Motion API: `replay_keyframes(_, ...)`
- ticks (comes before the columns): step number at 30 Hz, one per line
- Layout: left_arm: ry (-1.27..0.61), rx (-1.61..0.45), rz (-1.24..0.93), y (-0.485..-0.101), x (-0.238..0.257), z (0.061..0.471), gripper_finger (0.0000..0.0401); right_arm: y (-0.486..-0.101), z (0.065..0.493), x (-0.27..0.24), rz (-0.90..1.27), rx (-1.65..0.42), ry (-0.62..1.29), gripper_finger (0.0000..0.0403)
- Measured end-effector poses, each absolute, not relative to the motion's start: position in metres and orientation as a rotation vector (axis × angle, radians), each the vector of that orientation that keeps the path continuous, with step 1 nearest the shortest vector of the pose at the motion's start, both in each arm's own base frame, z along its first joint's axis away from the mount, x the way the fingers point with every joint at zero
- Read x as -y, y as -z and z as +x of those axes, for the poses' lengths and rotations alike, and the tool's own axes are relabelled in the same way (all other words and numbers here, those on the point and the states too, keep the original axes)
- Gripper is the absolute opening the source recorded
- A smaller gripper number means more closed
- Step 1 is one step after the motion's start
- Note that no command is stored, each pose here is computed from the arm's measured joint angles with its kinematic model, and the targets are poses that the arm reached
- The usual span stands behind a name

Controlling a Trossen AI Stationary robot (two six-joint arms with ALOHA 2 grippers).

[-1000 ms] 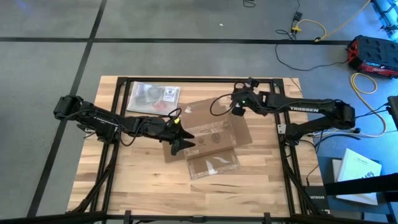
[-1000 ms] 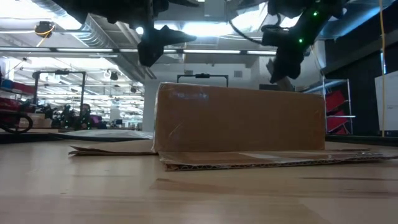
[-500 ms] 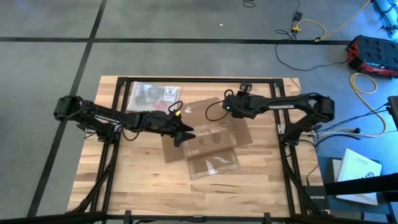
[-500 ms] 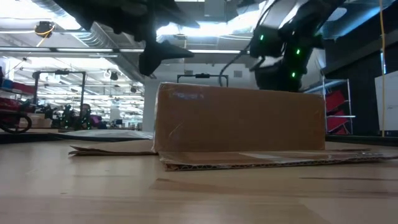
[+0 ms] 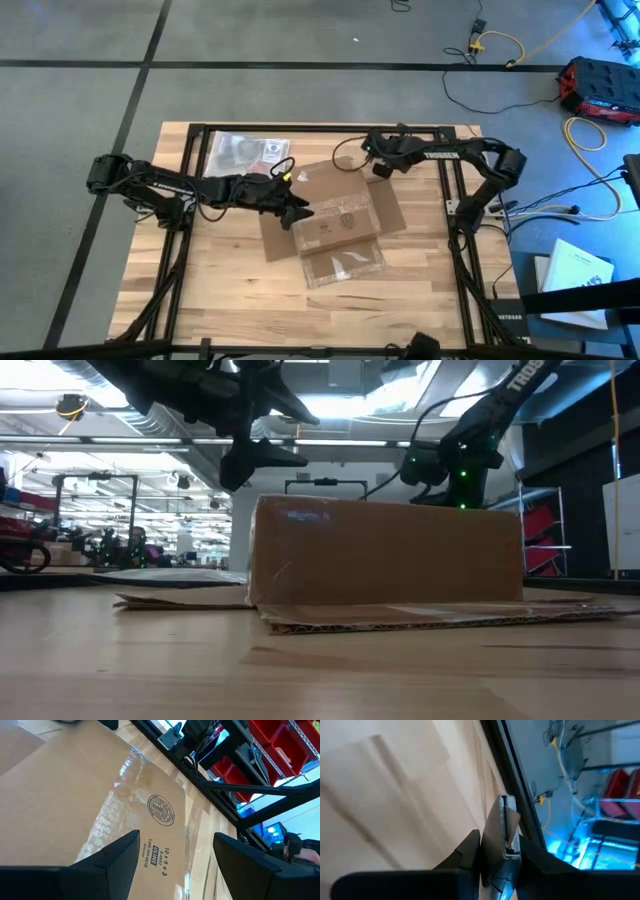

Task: Unpack boxes
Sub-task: Break down the box until it is fully flat

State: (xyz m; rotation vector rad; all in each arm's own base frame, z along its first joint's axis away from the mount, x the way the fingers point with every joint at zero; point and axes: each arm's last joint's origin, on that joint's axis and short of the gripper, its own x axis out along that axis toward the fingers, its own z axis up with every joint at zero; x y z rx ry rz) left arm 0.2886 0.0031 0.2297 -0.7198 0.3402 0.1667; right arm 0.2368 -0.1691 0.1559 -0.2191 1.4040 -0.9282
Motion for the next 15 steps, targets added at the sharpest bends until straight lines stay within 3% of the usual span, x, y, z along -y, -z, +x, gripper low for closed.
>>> replay_keyframes(8, -0.179, -0.339, -0.724, -0.229, -0.007, 0.288, 0.0239, -0.154, 0.225, 0.191, -0.182, -1.425, 0.868, 0.0059)
replay_keyframes(15, -0.193, -0.334, -0.722, -0.229, -0.011, 0.288, 0.0239, -0.152, 0.212, 0.202, 0.095, -1.333, 0.947, 0.0058)
